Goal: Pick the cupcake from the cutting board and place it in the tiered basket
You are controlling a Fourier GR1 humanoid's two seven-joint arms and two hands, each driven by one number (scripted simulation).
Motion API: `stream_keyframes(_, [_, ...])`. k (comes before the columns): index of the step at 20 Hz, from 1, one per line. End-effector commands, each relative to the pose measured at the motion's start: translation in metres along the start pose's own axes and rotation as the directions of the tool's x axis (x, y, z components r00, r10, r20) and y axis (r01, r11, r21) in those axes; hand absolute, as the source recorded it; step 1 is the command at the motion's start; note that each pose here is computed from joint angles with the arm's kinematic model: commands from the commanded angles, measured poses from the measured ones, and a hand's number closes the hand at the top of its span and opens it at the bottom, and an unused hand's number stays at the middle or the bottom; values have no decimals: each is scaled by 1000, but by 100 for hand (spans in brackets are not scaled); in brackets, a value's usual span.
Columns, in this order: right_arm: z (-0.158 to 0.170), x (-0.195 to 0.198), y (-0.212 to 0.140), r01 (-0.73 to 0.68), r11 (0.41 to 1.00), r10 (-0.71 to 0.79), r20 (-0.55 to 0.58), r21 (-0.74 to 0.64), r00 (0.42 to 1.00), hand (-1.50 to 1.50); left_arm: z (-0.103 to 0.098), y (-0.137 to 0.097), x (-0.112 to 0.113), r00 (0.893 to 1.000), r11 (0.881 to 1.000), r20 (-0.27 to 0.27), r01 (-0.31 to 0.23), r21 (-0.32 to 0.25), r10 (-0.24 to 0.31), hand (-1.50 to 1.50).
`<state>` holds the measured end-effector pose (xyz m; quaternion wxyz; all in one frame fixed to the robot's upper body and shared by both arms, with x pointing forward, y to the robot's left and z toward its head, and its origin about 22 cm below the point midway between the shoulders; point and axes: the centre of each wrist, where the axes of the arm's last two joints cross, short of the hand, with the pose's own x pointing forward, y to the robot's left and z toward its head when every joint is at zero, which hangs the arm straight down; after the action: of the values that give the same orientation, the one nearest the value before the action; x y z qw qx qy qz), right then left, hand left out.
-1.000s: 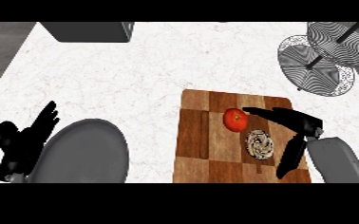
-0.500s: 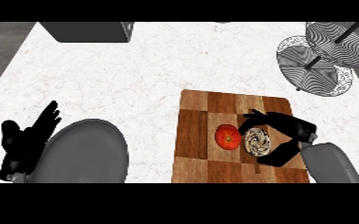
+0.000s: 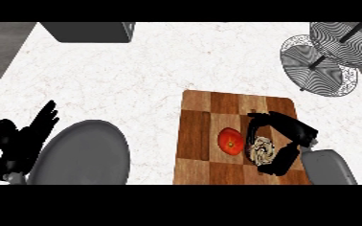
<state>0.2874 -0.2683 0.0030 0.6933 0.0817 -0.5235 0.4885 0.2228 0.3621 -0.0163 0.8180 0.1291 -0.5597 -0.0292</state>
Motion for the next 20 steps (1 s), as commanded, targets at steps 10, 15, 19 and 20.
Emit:
stream_keyframes(10, [-10,79,-57,-322,730,17,-456,-603,890,150,-5,-4,-3,999,999,2,32,-19,-32,0])
stream_keyframes(15, [-28,148,-66,-492,437,-77,-576,-753,814,150,-8,-13,-1,999,998,17,30,-54,-29,0])
stream_keyframes(19, [-50,216,-58,-555,205,-170,-587,-806,791,150,-14,-13,6,999,998,27,29,-55,-28,0])
stream_keyframes(20, [-54,231,-57,-578,141,-199,-596,-803,778,150,-12,-17,7,999,997,22,36,-61,-35,0])
